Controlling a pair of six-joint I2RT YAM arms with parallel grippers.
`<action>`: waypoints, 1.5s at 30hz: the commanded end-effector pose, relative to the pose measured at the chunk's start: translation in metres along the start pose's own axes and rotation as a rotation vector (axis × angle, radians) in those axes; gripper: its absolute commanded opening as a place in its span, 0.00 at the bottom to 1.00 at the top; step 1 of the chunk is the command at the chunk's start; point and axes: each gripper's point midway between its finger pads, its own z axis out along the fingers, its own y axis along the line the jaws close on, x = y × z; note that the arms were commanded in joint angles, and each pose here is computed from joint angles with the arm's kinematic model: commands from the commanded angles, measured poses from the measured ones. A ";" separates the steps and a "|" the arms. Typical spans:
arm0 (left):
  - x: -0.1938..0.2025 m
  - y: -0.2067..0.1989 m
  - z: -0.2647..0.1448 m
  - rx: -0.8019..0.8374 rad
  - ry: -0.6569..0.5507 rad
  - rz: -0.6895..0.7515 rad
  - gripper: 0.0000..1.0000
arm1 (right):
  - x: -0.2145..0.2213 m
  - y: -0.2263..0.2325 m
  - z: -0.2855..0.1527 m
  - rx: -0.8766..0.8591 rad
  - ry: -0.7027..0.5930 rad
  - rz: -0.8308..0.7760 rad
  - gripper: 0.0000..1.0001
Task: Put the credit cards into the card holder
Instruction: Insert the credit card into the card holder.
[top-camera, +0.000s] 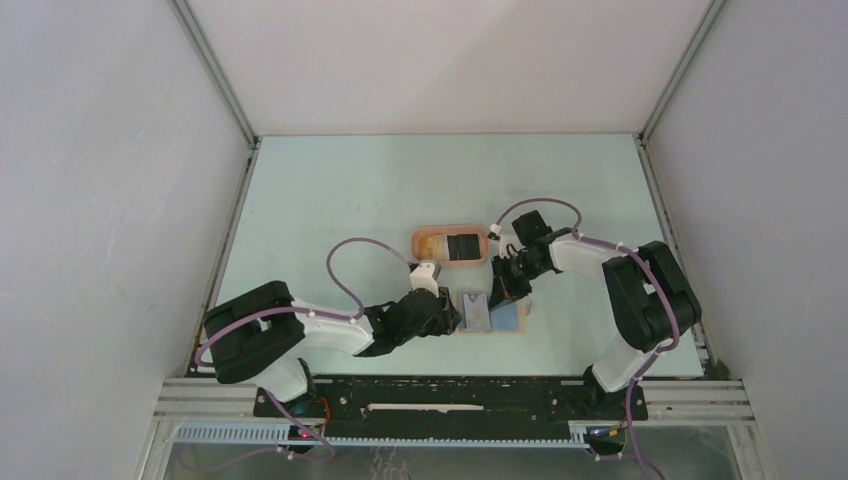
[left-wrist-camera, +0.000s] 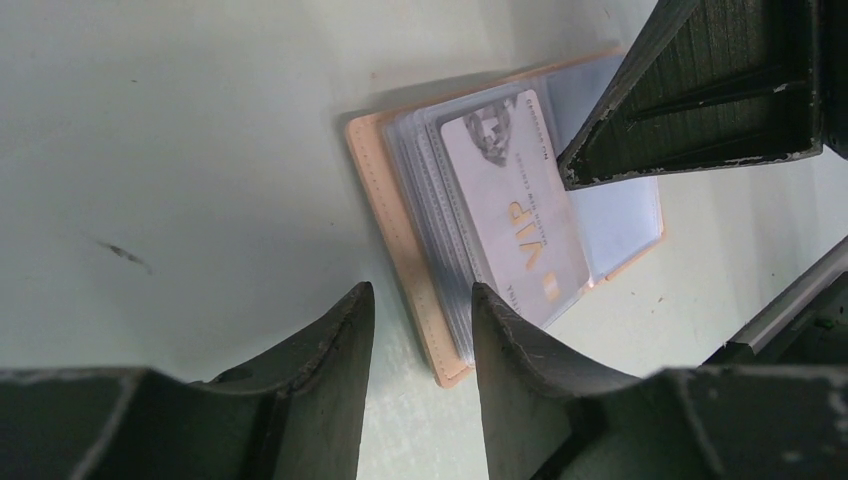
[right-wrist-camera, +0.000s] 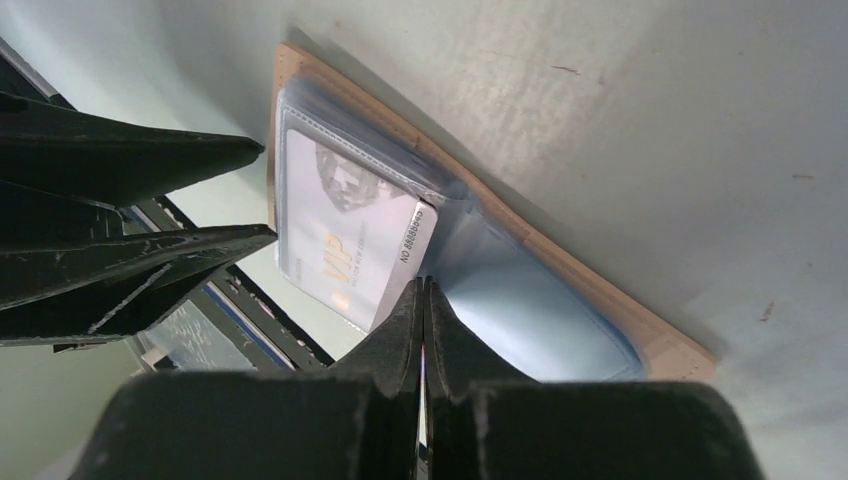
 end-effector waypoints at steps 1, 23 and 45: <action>-0.010 -0.016 0.006 0.030 -0.004 0.008 0.46 | -0.011 0.018 -0.004 -0.054 -0.015 -0.034 0.03; -0.088 -0.033 -0.083 0.181 -0.298 0.113 0.60 | -0.028 0.081 -0.162 -0.208 -0.437 -0.605 0.26; -0.048 -0.028 -0.078 0.282 -0.126 -0.136 0.98 | -0.003 0.038 -0.115 -0.050 -0.300 -0.870 0.57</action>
